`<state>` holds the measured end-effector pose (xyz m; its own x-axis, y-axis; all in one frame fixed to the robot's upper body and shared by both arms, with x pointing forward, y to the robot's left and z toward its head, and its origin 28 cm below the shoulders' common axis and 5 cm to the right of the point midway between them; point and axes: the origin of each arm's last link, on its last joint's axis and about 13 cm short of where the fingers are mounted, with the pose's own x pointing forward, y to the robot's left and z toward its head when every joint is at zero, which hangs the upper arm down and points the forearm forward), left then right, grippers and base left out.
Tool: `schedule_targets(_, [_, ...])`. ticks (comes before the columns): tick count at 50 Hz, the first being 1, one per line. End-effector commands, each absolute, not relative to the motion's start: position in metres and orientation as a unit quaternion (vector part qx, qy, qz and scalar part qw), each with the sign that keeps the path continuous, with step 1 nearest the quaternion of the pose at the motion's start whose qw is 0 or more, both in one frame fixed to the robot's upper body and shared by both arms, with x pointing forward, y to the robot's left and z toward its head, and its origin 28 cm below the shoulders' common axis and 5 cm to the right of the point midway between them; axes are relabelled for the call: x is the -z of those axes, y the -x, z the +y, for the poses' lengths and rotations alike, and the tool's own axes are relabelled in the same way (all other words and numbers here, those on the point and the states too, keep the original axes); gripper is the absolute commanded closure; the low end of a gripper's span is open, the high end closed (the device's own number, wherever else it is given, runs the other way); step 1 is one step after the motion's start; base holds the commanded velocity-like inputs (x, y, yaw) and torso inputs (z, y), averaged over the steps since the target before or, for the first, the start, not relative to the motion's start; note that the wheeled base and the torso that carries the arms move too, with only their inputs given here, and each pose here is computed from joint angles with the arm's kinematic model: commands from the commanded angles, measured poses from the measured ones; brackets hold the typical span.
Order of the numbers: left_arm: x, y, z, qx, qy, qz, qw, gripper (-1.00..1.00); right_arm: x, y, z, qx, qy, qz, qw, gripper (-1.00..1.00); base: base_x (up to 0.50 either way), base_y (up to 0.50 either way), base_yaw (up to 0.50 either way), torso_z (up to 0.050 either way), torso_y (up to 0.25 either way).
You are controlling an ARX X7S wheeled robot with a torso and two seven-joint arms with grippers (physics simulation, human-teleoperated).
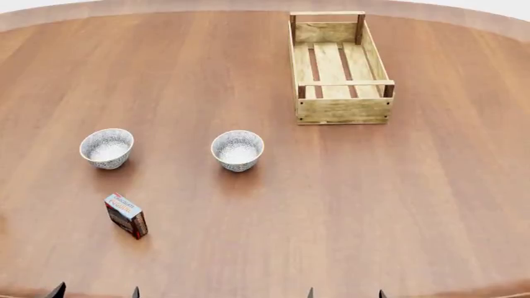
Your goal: Stack the right bowl on the left bowl and place them in the tray.
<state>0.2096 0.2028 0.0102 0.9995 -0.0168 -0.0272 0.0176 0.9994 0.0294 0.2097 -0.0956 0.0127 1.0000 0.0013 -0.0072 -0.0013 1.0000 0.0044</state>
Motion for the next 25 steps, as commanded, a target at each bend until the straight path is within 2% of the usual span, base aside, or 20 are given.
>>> schedule_targets(1, [-0.0114,-0.2085,0.2016,0.012,-0.017,0.014,1.0,-1.0,-0.0122,-0.2101,-0.0961,0.001,-0.003,0.004,1.0,-1.0,0.0,0.0,0.0,0.0,0.0])
schedule_targets(13, [-0.0115,-0.2084,0.2011,0.014,-0.012,0.008,1.0,-1.0,-0.0109,-0.2097,-0.0957,-0.001,-0.002,0.004,1.0,-1.0,0.0,0.0,0.0,0.0,0.0])
schedule_targets(25, [-0.0101,-0.2087,0.2012,0.01,-0.005,0.014,1.0,-1.0,-0.0114,-0.2091,-0.0958,-0.001,-0.003,0.003,1.0,-1.0,0.0,0.0,0.0,0.05,-0.043])
